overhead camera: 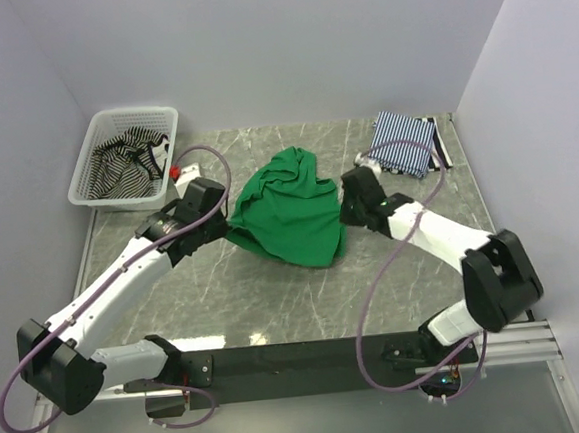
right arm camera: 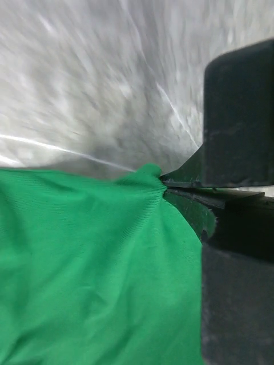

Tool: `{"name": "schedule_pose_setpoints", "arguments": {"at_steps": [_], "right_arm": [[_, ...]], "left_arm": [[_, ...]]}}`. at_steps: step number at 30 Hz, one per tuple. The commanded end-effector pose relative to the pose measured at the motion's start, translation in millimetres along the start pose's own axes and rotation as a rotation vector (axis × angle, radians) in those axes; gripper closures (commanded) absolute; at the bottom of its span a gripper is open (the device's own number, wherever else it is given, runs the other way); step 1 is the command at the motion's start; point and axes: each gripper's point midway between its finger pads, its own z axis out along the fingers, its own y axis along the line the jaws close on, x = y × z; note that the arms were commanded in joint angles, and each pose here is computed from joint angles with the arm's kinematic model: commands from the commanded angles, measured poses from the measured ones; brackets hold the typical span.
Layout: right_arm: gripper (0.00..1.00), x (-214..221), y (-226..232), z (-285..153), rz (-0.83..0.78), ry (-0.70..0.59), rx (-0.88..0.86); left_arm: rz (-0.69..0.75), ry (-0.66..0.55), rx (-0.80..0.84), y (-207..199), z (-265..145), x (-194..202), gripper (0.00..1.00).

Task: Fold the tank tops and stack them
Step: Flatten the tank top out

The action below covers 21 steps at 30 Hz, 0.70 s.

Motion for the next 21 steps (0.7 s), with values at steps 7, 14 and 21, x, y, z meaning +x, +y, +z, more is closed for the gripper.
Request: {"name": "schedule_pose_setpoints", "arguments": {"at_steps": [7, 14, 21], "right_arm": [[1.0, -76.5, -32.9, -62.1, -0.114, -0.133, 0.161], [0.76, -41.9, -12.1, 1.1, -0.149, 0.042, 0.094], [0.43, -30.5, -17.5, -1.0, -0.071, 0.004, 0.078]], "left_arm": [[-0.013, -0.065, 0.028, 3.4, -9.0, -24.0, 0.99], [-0.039, -0.033, 0.023, 13.5, 10.6, -12.7, 0.99], [-0.054, -0.002, -0.008, 28.9, 23.8, 2.7, 1.0]]}}
